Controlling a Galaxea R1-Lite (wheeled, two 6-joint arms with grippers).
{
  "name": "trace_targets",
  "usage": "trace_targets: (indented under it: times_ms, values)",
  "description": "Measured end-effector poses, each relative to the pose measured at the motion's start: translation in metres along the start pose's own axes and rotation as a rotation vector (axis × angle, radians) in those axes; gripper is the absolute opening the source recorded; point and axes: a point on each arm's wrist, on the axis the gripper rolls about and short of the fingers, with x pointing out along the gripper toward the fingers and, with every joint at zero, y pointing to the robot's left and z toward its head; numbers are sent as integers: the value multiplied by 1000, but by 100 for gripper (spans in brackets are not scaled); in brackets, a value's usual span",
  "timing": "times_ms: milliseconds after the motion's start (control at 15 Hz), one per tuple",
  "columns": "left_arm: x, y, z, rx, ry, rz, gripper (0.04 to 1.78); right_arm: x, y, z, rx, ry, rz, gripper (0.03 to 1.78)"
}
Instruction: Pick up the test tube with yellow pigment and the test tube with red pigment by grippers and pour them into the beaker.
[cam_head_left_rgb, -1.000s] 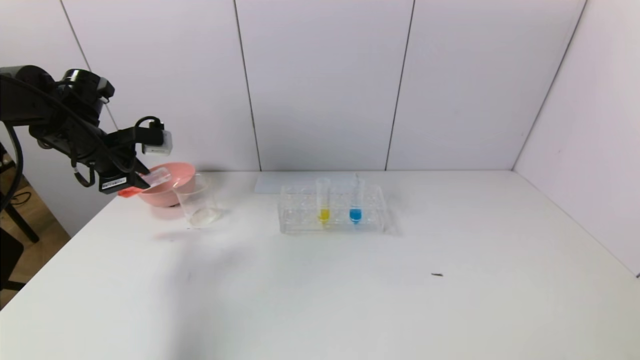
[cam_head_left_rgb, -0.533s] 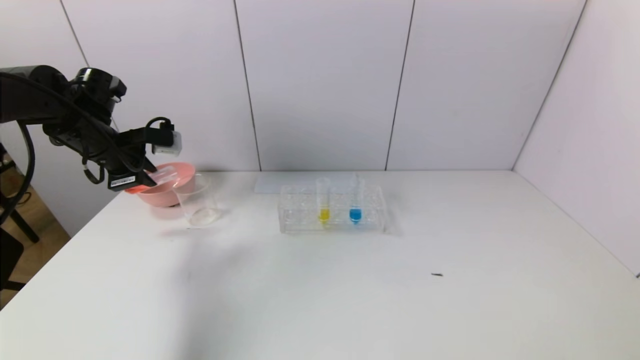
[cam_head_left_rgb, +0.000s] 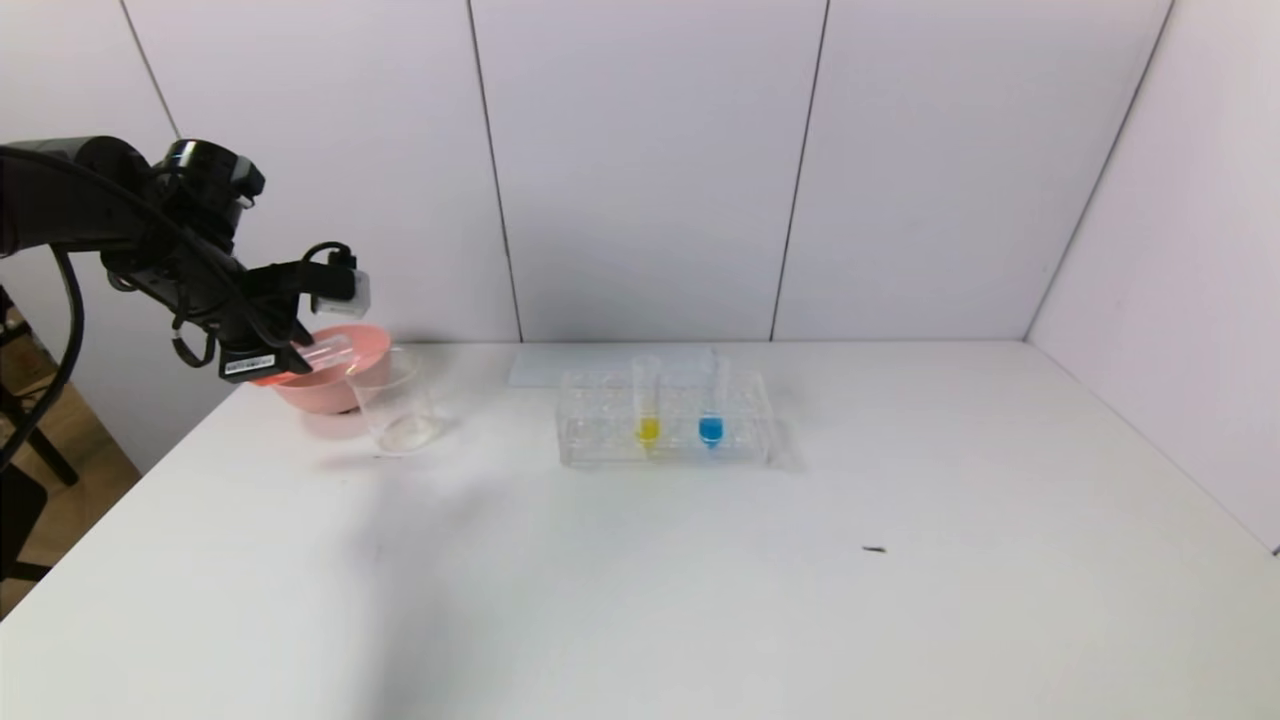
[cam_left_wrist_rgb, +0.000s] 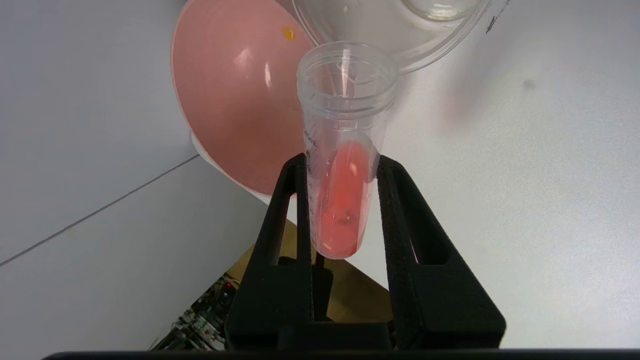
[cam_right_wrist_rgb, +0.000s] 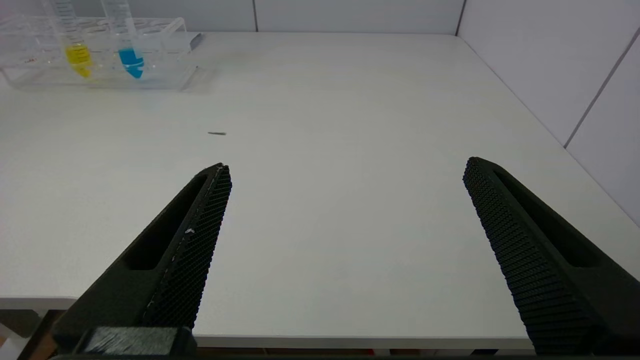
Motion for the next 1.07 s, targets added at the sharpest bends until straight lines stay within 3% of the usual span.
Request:
trace_targets:
  times_ms: [1067]
  values:
    - [1,2,14,69,64,53,44,0,0,0,0,0,0,170]
